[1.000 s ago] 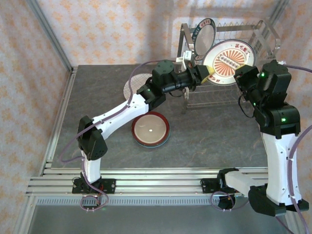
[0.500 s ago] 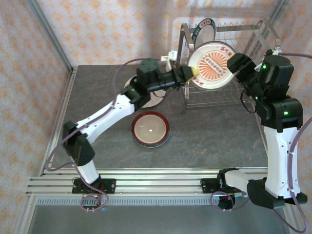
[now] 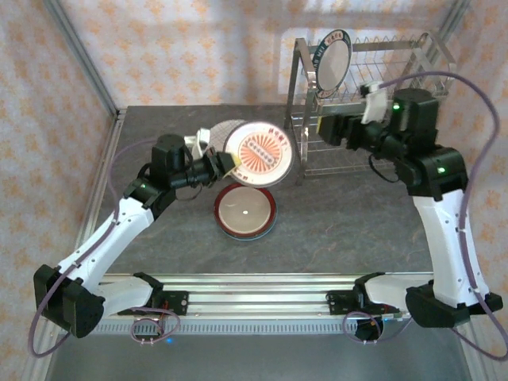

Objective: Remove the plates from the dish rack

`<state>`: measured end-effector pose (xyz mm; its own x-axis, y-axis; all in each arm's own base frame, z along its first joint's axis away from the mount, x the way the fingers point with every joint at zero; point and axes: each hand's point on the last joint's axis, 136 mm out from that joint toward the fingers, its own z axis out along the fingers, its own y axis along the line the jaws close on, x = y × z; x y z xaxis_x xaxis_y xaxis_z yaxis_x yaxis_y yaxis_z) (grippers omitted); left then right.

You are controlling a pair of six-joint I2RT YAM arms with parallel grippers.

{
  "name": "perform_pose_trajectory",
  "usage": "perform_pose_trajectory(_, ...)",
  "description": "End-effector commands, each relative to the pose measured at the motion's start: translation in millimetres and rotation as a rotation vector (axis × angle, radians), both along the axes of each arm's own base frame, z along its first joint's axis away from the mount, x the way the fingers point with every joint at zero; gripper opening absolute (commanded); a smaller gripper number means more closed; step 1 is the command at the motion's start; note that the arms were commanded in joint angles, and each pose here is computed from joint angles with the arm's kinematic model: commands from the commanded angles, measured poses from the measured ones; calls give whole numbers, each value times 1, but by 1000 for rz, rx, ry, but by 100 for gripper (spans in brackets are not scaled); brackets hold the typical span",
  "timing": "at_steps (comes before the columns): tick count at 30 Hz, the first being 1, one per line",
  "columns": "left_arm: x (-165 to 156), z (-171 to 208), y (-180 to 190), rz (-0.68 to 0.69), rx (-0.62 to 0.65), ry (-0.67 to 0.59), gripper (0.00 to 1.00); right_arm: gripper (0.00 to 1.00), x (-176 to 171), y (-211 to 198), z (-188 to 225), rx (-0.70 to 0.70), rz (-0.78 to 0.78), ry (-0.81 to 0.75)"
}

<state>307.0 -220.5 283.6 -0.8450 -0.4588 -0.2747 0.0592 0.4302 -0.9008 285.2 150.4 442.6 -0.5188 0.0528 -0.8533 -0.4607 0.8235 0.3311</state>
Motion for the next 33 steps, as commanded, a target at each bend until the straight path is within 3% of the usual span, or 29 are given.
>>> perform_pose_trajectory(1, -8, -35, 12, 16, 81, 18, 0, 76, -10, 17, -25, -123, 121, -6)
perform_pose_trajectory(7, -13, -103, 30, 86, 190, 126, 0, 76, -15, 35, -42, -169, 175, 14)
perform_pose_trajectory(16, -18, -164, 35, 69, 294, 240, 0, 76, -19, 39, -46, -190, 208, 17)
perform_pose_trajectory(33, -22, -208, 33, 35, 328, 341, 0, 76, -25, 49, -54, -178, 274, 57)
